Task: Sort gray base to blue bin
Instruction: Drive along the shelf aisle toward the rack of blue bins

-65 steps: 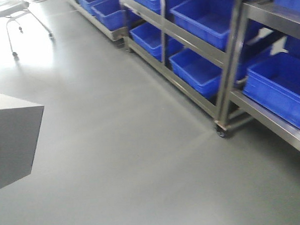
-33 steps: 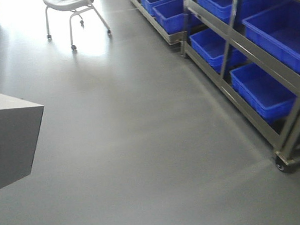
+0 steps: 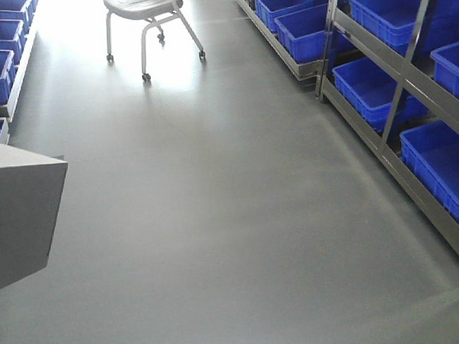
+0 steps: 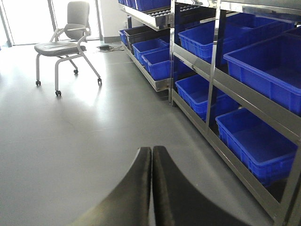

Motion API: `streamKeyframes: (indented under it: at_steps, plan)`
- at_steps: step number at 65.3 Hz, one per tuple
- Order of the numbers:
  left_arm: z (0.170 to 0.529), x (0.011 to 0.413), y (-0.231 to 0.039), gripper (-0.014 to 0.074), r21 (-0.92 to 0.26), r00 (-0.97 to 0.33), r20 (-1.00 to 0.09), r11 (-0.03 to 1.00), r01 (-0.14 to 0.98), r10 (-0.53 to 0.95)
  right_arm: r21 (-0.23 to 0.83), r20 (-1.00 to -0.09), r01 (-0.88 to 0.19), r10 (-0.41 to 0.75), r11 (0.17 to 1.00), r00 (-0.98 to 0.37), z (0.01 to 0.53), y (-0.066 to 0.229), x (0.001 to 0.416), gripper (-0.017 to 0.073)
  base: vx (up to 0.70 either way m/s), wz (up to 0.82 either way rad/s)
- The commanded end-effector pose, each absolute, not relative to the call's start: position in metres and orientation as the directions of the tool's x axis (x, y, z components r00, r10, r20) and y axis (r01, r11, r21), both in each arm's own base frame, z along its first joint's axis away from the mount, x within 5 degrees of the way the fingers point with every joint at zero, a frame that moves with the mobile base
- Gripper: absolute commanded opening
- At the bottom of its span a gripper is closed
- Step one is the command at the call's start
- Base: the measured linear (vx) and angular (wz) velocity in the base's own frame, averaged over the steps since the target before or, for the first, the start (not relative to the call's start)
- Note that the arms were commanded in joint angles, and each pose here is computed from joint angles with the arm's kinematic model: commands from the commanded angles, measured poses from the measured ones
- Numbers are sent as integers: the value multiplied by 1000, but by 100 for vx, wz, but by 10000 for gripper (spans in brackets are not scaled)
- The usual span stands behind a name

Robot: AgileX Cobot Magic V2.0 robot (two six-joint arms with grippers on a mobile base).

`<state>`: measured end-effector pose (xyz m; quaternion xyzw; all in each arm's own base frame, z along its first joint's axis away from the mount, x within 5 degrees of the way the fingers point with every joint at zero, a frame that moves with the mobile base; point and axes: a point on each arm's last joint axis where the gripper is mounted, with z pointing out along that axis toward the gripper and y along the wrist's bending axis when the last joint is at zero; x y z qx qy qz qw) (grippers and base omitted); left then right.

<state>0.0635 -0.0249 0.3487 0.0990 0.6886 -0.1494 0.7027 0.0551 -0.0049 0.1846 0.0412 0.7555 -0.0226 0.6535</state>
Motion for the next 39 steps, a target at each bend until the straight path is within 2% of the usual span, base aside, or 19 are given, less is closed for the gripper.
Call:
streamKeyframes:
  at_steps: [1,39]
  plan:
    - [367,62,-23,38,-92,115,-984,934,344,-140,0,-997,90,6,996,-71,191,-5,56,-5,31,8]
    - [367,62,-23,38,-92,116,-983,934,344,-140,0,-997,90,6,996,-71,191,-5,56,-5,34,-1]
